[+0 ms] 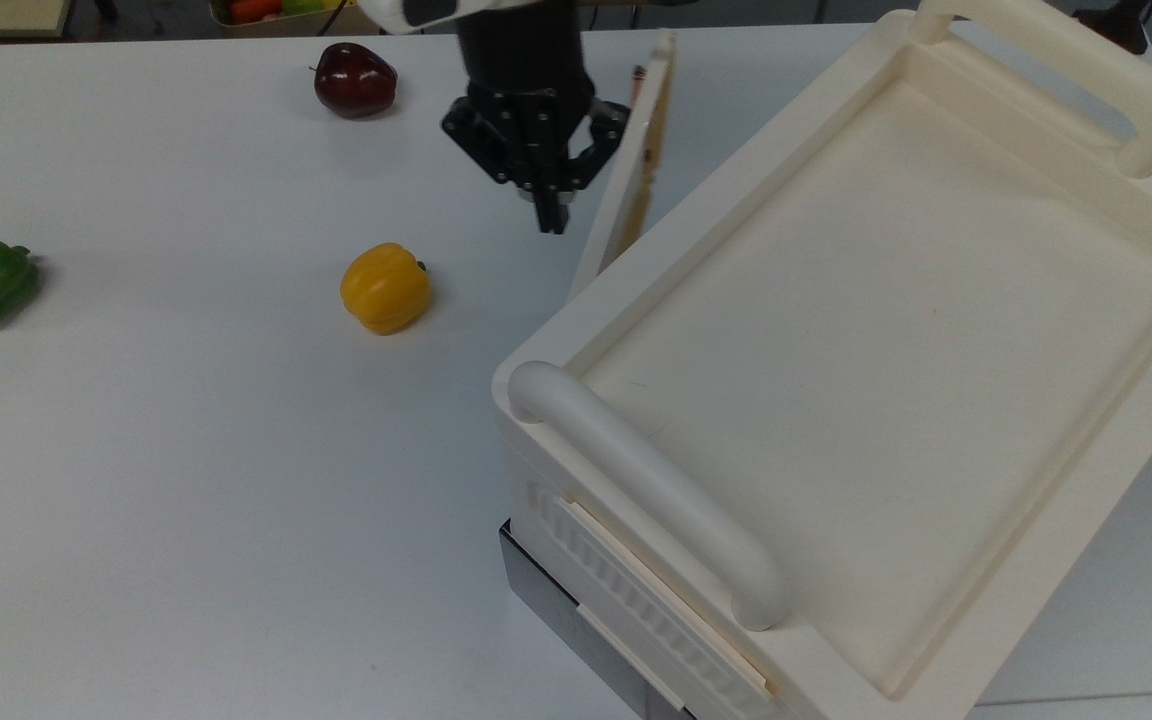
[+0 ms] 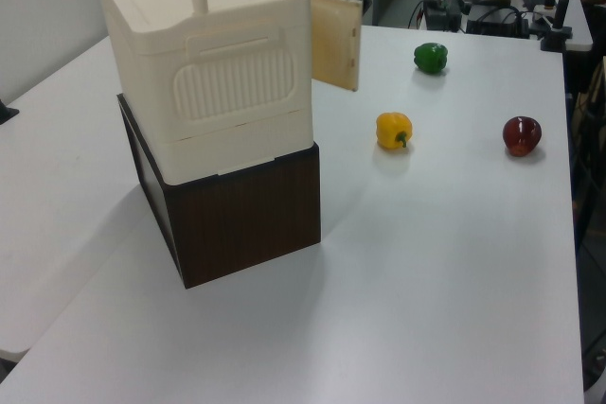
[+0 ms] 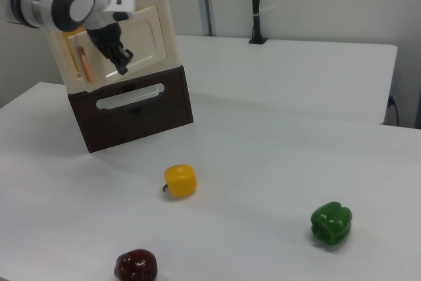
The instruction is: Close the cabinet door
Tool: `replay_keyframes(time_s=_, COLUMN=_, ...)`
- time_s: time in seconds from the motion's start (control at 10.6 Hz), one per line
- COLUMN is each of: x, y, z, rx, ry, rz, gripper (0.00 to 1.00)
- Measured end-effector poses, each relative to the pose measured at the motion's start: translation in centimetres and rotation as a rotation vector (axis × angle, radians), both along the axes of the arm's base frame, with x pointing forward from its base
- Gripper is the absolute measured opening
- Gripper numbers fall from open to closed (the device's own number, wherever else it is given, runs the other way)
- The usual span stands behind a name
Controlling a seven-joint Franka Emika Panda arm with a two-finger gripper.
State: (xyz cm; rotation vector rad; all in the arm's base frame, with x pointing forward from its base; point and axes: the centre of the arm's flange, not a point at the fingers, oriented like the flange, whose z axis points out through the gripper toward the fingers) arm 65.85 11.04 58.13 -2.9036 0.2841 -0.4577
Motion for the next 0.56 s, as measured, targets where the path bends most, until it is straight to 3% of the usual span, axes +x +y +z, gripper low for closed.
replay_keyframes(time_s=0.56, x=-1.6, y=7.4, z=0.5, rx=0.012, ry=-0.006, rz=0.096, gripper=0.11)
